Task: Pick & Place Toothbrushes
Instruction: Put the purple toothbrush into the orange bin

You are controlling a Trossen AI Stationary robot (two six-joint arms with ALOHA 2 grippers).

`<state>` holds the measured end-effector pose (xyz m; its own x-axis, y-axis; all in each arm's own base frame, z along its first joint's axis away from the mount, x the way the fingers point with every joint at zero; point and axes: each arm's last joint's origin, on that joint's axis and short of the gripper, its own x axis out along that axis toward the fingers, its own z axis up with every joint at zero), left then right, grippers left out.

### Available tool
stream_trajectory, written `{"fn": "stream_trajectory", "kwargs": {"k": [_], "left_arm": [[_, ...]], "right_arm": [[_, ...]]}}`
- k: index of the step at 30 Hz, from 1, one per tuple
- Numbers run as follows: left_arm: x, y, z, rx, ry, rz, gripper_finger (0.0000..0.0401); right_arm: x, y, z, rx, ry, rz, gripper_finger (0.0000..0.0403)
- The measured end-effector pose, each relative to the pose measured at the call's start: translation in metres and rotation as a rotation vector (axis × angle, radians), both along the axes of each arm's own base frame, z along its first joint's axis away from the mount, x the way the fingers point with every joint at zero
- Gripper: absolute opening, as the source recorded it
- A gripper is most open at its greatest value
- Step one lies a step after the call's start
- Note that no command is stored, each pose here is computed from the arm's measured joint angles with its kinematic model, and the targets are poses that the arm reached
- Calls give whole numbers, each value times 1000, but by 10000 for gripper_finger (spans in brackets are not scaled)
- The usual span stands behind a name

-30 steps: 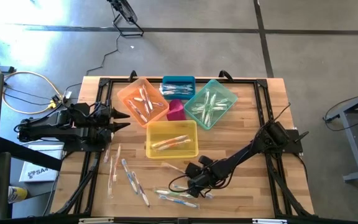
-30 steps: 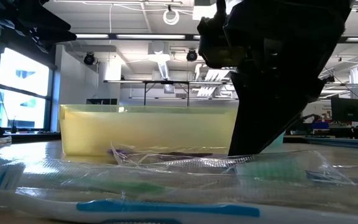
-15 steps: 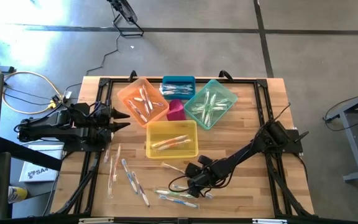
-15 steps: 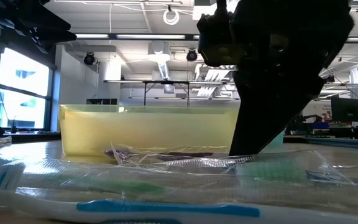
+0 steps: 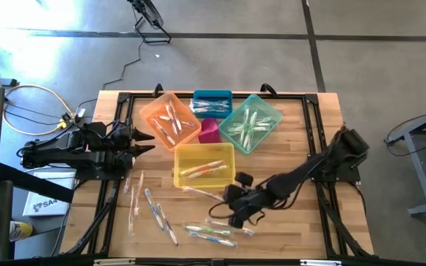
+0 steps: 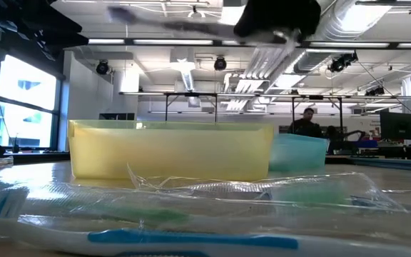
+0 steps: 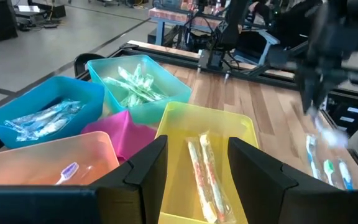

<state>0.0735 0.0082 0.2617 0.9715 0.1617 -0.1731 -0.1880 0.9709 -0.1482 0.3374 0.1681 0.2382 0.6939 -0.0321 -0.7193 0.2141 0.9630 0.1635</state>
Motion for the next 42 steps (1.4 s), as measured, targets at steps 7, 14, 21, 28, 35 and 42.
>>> {"fn": "stream_trajectory", "kwargs": {"k": [7,14,21,28,35,42], "left_arm": [[0,0,2,3,-25,1,164],[1,0,5,6,-54,0,164],[1,0,7,9,-70,1,164],[1,1,5,-44,-62,50,164],[1,5,5,-84,-77,188,164],[8,8,14,7,-133,270,164]], "right_arm": [[-14,-45,53,-142,-110,-41,15],[-19,-87,80,-280,-152,-36,15],[-39,-137,100,-331,-91,-47,15],[-52,-178,103,-322,-21,43,15],[-49,-238,79,-333,-81,156,15],[-58,-285,47,-298,-286,177,15]]}}
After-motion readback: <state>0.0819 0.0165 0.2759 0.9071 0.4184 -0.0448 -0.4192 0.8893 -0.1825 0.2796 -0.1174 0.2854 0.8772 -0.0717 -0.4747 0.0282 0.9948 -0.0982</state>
